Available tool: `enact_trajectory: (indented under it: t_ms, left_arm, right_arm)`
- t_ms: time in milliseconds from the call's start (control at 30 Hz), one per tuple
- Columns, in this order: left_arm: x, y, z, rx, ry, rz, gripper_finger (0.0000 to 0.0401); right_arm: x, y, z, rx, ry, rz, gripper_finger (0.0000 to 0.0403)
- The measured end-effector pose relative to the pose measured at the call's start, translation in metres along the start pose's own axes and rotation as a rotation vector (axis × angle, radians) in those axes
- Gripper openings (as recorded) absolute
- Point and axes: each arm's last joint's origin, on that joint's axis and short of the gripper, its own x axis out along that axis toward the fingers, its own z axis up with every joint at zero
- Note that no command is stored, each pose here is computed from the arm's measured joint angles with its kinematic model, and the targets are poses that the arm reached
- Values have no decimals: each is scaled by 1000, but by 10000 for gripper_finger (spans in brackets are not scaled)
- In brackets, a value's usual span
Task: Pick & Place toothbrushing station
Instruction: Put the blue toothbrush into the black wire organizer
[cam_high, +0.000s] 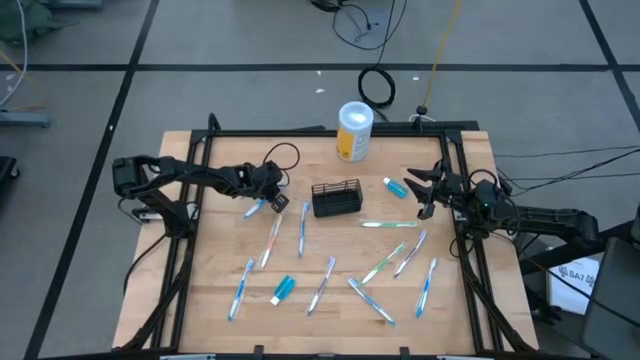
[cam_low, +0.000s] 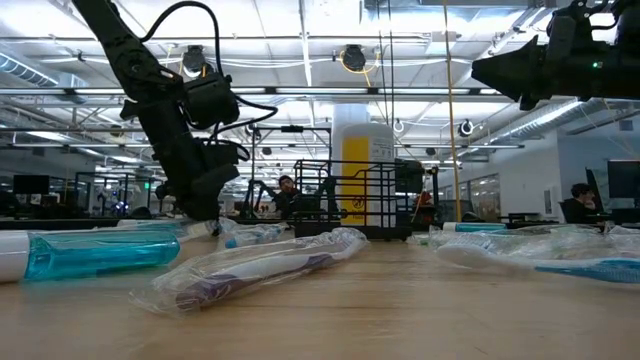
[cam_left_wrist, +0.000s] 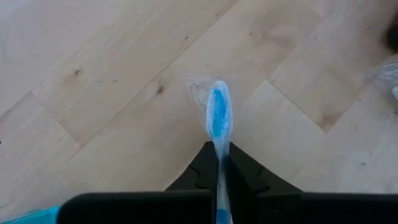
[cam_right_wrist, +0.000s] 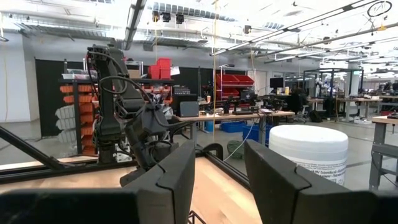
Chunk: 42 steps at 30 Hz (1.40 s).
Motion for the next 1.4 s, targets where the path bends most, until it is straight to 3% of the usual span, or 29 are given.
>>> enact_trajectory:
  t_ms: [167, 333, 500, 700, 1200, 1400]
  left_arm:
    - [-3, -1, 1, -16, -7, -17, 21]
    - [-18, -6, 7, -22, -82, -50, 6]
    - [-41, -14, 22, -31, -254, -134, 20]
    - [-69, -24, 40, -30, -492, -245, 7]
    - [-110, -38, 72, 59, -1025, -413, 6]
    - [-115, -41, 76, 139, -1113, -463, 16]
  right_arm:
    - [0, 0, -1, -1, 8, 0, 130]
    - [0, 0, -1, 5, 8, 0, 130]
    - [0, 0, -1, 6, 8, 0, 130]
    - [0, 0, -1, 6, 7, 0, 130]
    - [0, 0, 0, 6, 4, 0, 130]
    - [0, 0, 0, 6, -1, -2, 130]
